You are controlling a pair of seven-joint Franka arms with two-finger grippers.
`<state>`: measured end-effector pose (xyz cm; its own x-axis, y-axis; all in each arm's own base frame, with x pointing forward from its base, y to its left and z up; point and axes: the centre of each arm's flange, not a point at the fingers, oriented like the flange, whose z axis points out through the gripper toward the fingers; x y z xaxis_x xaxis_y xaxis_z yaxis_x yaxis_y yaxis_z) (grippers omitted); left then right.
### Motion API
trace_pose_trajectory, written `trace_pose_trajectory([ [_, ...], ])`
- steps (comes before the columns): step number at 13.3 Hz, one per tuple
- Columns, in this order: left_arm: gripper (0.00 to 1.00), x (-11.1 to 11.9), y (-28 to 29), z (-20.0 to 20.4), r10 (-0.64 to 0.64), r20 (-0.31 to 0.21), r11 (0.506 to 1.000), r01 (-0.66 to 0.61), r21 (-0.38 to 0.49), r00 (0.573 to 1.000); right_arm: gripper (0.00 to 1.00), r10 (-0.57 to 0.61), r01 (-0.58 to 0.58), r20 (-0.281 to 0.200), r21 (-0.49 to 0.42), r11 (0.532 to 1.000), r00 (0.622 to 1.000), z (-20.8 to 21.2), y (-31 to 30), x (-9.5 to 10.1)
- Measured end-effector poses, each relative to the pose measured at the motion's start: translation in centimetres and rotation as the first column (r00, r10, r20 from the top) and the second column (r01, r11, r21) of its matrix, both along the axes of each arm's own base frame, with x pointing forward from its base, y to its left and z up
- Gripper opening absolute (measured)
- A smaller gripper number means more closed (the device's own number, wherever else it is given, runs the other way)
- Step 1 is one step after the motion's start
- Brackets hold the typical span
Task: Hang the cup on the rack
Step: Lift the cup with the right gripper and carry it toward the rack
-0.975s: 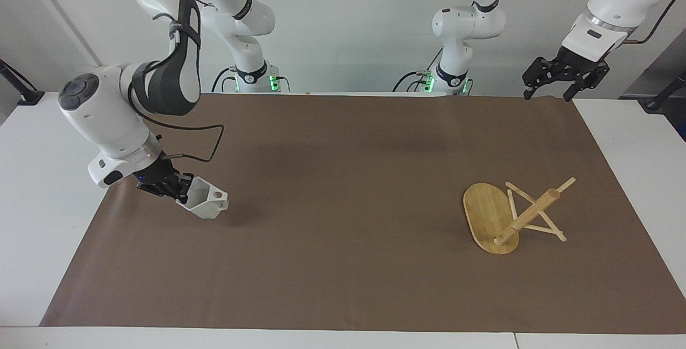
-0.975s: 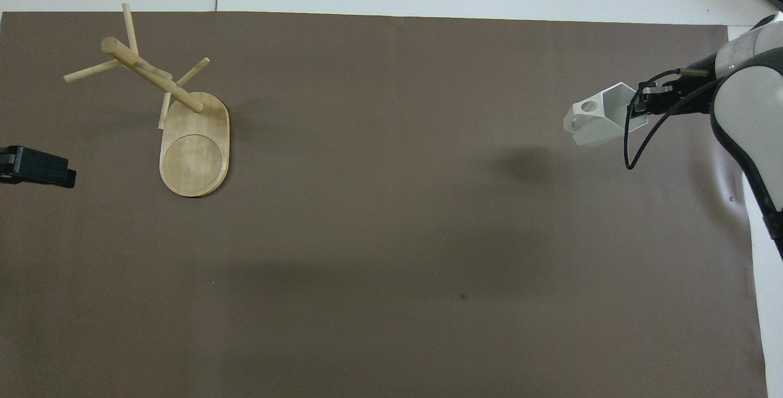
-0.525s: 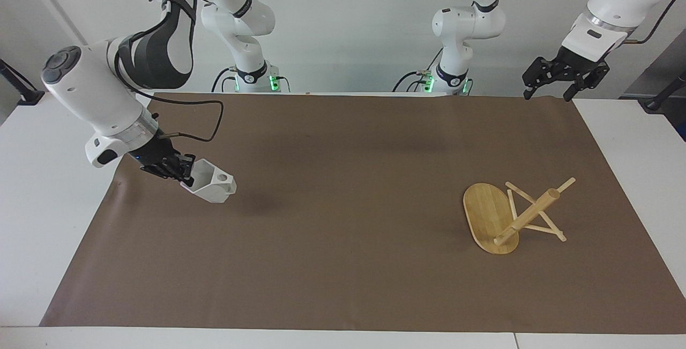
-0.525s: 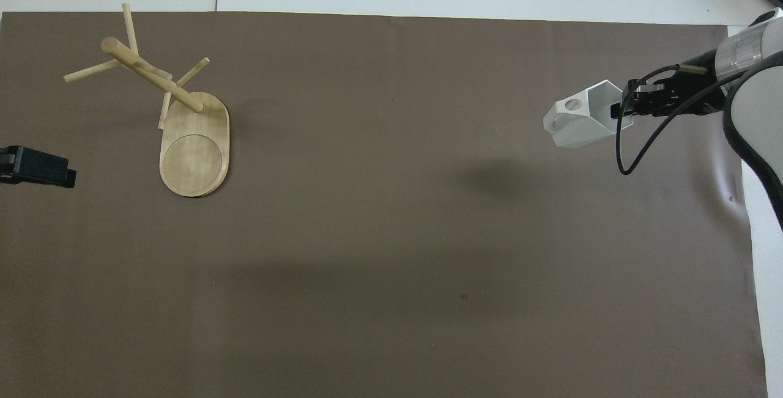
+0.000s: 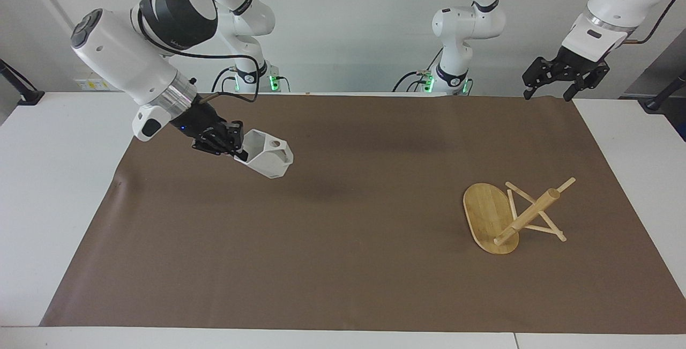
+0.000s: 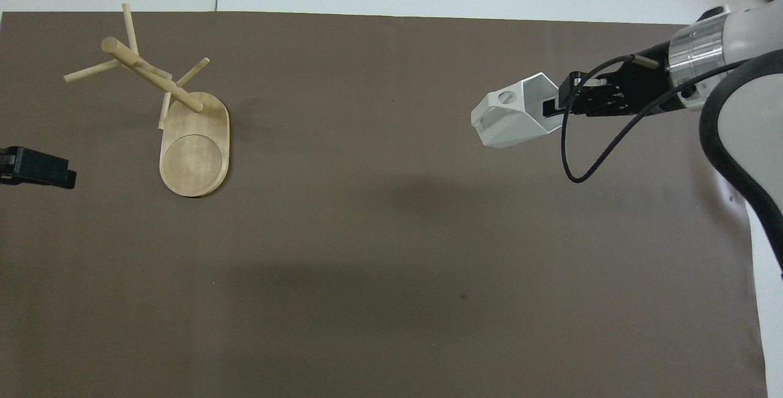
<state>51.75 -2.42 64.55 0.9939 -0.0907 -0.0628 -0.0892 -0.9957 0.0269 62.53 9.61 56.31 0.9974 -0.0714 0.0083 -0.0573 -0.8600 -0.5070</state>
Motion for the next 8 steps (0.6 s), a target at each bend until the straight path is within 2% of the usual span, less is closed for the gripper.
trace_pose_trajectory([
  [1,1.00,-0.9,-0.2,-0.3,-0.006,-0.064,1.000,0.006,0.003,0.998,0.04,-0.003,0.003,0.003,0.010,1.000,1.000,0.4,1.7,-0.2],
  [2,1.00,-1.7,-0.5,-0.4,-0.013,-0.107,1.000,0.014,0.005,0.994,0.04,-0.002,0.001,0.007,0.018,1.000,1.000,0.7,3.4,-0.4],
  [5,1.00,-2.3,-0.9,0.1,-0.020,-0.107,1.000,0.021,0.006,0.994,0.04,0.008,-0.009,0.014,0.043,0.999,1.000,1.3,7.3,-1.1],
  [8,1.00,-2.4,-1.1,-0.4,-0.004,-0.117,1.000,0.004,0.004,0.993,0.04,-0.023,0.021,0.015,0.105,0.994,1.000,2.2,10.8,-1.8],
])
